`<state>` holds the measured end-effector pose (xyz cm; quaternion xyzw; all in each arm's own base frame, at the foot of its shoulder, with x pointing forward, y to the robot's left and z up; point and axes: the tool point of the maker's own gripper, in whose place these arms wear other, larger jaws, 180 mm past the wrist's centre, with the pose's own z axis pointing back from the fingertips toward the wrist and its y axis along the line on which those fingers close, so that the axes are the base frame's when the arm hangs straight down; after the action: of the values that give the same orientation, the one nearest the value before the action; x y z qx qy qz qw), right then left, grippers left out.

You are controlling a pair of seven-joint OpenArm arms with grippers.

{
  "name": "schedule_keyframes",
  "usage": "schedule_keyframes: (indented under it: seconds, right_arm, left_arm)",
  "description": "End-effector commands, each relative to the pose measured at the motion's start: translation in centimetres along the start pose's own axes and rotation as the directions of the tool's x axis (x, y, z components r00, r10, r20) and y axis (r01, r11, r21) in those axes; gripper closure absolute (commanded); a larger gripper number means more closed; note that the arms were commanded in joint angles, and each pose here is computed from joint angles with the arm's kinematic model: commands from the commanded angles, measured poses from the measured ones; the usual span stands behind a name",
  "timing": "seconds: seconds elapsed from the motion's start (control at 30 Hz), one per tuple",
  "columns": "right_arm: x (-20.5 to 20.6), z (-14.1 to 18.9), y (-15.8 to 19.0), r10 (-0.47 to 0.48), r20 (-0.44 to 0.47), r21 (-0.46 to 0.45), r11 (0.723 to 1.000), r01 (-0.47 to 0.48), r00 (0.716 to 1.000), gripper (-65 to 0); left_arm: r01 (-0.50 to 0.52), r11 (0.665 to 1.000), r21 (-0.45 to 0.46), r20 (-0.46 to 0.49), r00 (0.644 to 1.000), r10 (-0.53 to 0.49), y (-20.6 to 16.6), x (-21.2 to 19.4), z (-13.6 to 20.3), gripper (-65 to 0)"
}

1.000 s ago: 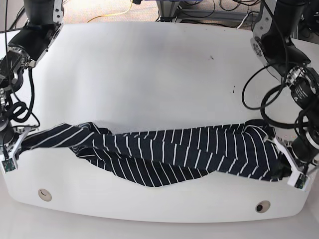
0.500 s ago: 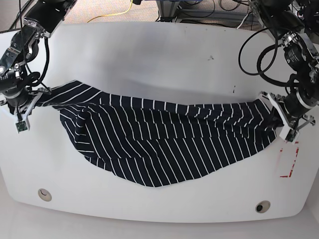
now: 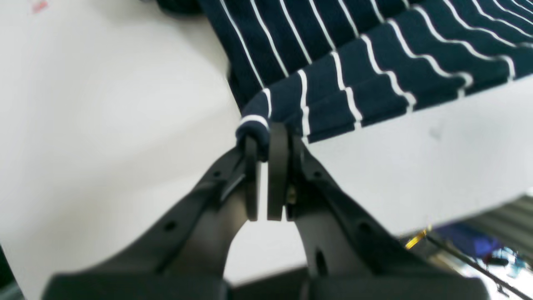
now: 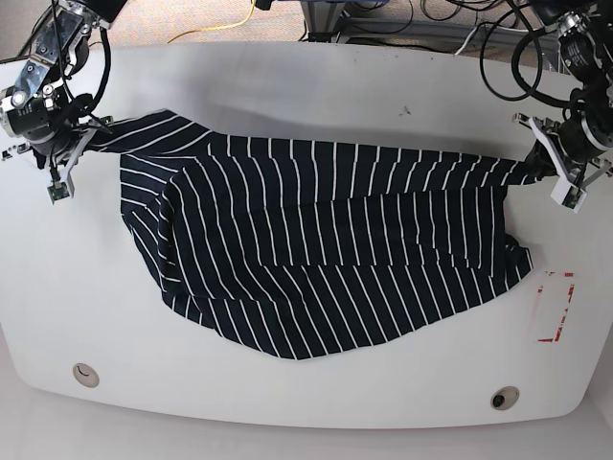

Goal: Layout the t-shirt on the table in an organized manner, then fold the t-shirt properly

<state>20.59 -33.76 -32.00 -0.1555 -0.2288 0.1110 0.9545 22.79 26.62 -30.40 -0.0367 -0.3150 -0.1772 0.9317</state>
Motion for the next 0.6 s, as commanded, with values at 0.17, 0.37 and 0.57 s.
schedule_keyframes:
  seconds: [0.17, 0.37, 0.57]
  right_arm:
    - [-3.3, 0.4, 0.6, 0.004, -0.076, 0.001, 1.000, -0.004, 0.997, 0.0]
    - [-5.5, 0.3, 2.1, 0.001, -0.125, 0.035, 0.999, 0.003, 0.992, 0.0]
    - [-6.7, 0.2, 3.4, -0.011, -0.152, 0.063, 0.998, 0.020, 0.988, 0.0]
  left_arm:
    - [-0.015, 0.999, 0.043, -0.094, 0.995, 0.019, 1.3, -4.1, 2.3, 0.0]
    - [-0.032, 0.999, 0.019, -0.179, 0.983, 0.035, 0.2, -7.3, 2.8, 0.0]
    - [-0.051, 0.999, 0.009, -0.248, 0.967, 0.052, -0.5, -9.9, 3.6, 0.0]
